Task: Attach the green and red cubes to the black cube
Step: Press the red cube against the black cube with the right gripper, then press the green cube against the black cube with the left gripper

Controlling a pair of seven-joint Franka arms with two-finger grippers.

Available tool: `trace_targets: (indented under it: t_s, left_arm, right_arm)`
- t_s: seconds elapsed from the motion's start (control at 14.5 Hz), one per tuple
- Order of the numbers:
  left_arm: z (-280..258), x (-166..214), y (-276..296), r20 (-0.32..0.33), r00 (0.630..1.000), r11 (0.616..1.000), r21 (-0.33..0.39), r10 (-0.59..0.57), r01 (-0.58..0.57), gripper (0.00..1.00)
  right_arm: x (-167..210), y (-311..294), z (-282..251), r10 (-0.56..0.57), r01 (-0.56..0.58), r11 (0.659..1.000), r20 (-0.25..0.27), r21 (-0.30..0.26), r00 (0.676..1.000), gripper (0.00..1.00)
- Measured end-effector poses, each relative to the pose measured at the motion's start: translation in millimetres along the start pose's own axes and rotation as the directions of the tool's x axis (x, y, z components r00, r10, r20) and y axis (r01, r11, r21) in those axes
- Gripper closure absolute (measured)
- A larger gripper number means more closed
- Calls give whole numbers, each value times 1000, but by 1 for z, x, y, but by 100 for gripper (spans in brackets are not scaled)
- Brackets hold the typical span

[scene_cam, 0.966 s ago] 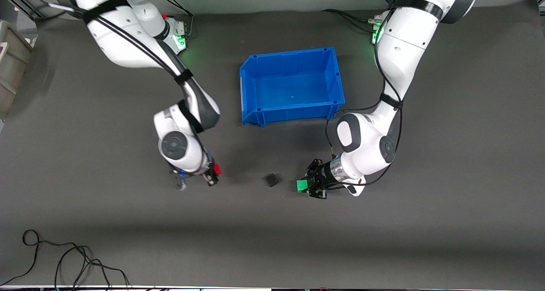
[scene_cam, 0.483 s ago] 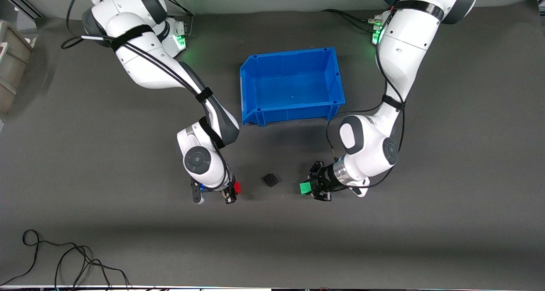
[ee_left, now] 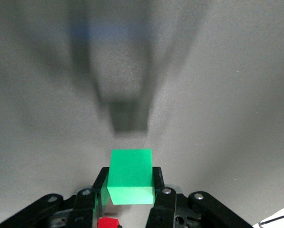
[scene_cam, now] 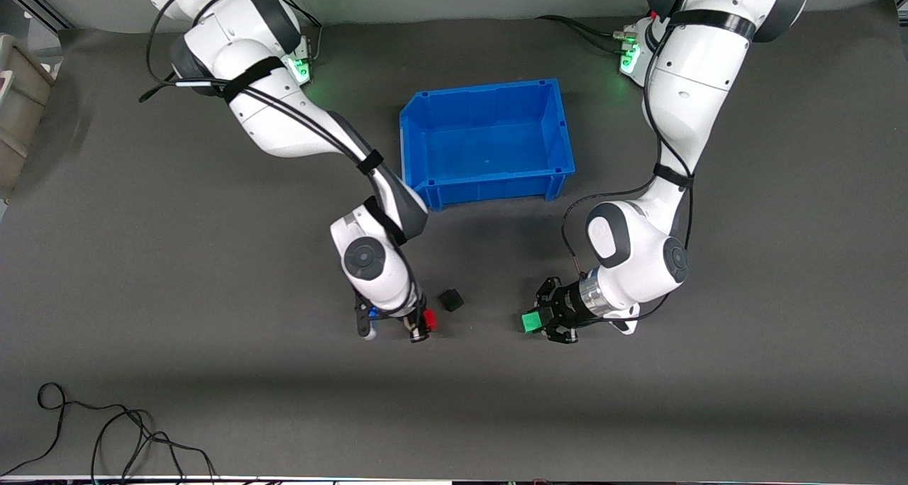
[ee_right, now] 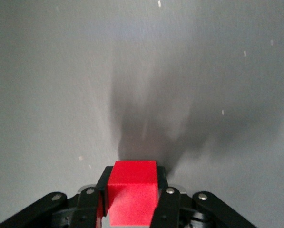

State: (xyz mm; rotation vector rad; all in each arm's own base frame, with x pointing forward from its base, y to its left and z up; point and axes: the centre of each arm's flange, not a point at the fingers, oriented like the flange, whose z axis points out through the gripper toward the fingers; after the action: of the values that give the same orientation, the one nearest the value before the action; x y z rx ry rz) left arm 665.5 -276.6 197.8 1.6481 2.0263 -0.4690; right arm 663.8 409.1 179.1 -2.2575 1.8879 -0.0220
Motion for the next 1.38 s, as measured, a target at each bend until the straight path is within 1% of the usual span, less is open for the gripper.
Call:
trace_targets:
  t_s: [0.34, 0.55, 0.76, 1.1, 1.24, 1.38]
  left_arm:
    - [2, 3, -3, -4, 1000, 1000, 7, -3, 3, 63]
    - [2, 3, -4, -6, 1000, 1000, 10, -3, 3, 63]
    - [4, -3, -9, -3, 1000, 1000, 26, 10, -10, 63]
    - [26, -45, -46, -2, 993, 989, 92, 118, -117, 63]
    - [34, -58, -59, 0, 990, 985, 102, 140, -140, 63]
    - [38, -66, -67, 2, 988, 983, 98, 154, -153, 63]
  right_arm:
    - [-13, 10, 6, -16, 16, 999, -5, -34, 1000, 61]
    - [-27, 16, 7, -39, 39, 999, -7, -39, 999, 61]
    - [-28, 17, 7, -39, 39, 998, -4, -40, 999, 61]
    - [-22, 10, 1, 38, -35, 998, 45, -49, 998, 61]
    - [-24, 9, -3, 104, -101, 993, 62, -56, 993, 61]
    - [-25, 8, -6, 137, -133, 989, 65, -56, 988, 61]
